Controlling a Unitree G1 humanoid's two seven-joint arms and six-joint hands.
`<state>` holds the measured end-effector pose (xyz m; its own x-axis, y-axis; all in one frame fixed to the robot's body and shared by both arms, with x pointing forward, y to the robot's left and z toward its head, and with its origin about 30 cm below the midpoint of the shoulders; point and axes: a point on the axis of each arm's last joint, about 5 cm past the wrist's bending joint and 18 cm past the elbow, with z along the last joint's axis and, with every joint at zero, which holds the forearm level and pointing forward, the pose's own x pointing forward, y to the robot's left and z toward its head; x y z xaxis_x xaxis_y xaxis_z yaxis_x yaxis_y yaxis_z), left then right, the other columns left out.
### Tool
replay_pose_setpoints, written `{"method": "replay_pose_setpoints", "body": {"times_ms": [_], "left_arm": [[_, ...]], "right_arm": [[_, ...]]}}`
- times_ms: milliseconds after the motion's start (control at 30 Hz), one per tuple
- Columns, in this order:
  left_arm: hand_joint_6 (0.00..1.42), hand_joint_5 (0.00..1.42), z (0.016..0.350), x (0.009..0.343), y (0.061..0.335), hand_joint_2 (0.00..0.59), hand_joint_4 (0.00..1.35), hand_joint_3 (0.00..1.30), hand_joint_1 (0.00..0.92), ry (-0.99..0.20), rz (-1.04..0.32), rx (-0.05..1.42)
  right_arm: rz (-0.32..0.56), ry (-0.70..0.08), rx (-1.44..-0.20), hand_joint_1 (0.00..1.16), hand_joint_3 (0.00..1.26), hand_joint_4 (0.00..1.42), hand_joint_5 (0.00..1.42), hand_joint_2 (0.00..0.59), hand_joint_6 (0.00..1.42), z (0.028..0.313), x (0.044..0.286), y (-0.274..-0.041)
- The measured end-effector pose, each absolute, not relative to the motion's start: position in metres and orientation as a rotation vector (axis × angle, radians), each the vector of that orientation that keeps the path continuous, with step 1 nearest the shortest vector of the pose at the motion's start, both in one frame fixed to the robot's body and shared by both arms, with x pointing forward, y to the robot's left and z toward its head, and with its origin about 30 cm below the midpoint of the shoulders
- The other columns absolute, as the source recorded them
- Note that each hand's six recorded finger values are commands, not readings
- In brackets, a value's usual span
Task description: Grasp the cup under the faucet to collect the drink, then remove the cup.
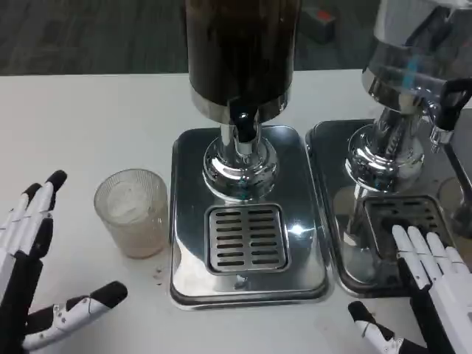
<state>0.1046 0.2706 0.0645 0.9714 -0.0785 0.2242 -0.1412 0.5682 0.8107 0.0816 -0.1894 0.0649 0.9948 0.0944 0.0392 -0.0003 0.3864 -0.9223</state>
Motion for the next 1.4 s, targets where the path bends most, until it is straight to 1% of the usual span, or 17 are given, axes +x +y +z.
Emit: {"method": "replay_pose_setpoints", "body": {"times_ms": [133,333,433,600,800,1233,1300,1367,1400], "left_arm": [[0.07,0.0,0.067,0.115,0.272,0.0,0.0,0.0,0.0,-0.243,0.029,0.95],[0.09,0.0,0.067,0.128,0.278,0.0,0.0,0.0,0.0,-0.181,0.011,0.877],[0.09,0.0,0.067,0.134,0.279,0.0,0.0,0.0,0.0,-0.154,-0.014,0.864],[0.1,0.06,0.068,0.146,0.282,0.0,0.0,0.0,0.0,-0.123,-0.034,0.826],[0.12,0.09,0.069,0.155,0.284,0.0,0.0,0.0,0.0,-0.095,-0.065,0.813],[0.11,0.08,0.068,0.174,0.285,0.0,0.0,0.0,0.001,-0.028,-0.14,0.804],[0.11,0.08,0.068,0.176,0.285,0.0,0.0,0.0,0.027,-0.025,-0.143,0.808],[0.11,0.08,0.068,0.178,0.284,0.0,0.0,0.0,0.034,-0.023,-0.154,0.818],[0.11,0.08,0.068,0.18,0.284,0.0,0.0,0.0,0.054,-0.022,-0.167,0.83]], "right_arm": [[0.064,-0.085,-1.16,0.3,0.02,0.0,0.0,0.342,0.06,0.065,0.082,-0.188],[0.066,-0.071,-1.146,0.3,0.04,0.0,0.0,0.342,0.06,0.066,0.084,-0.186],[0.065,-0.07,-1.139,0.3,0.05,0.0,0.0,0.342,0.06,0.067,0.084,-0.186],[0.063,-0.071,-1.125,0.3,0.06,0.0,0.0,0.342,0.07,0.068,0.085,-0.185],[0.069,-0.06,-1.116,0.31,0.07,0.0,0.0,0.342,0.09,0.068,0.085,-0.184],[0.073,-0.045,-1.08,0.32,0.09,0.0,0.0,0.335,0.12,0.068,0.087,-0.183],[0.074,-0.044,-1.077,0.33,0.09,0.0,0.0,0.338,0.12,0.069,0.087,-0.183],[0.074,-0.041,-1.071,0.33,0.09,0.0,0.0,0.341,0.12,0.069,0.087,-0.183],[0.075,-0.04,-1.07,0.33,0.09,0.0,0.0,0.342,0.12,0.069,0.087,-0.183]]}}
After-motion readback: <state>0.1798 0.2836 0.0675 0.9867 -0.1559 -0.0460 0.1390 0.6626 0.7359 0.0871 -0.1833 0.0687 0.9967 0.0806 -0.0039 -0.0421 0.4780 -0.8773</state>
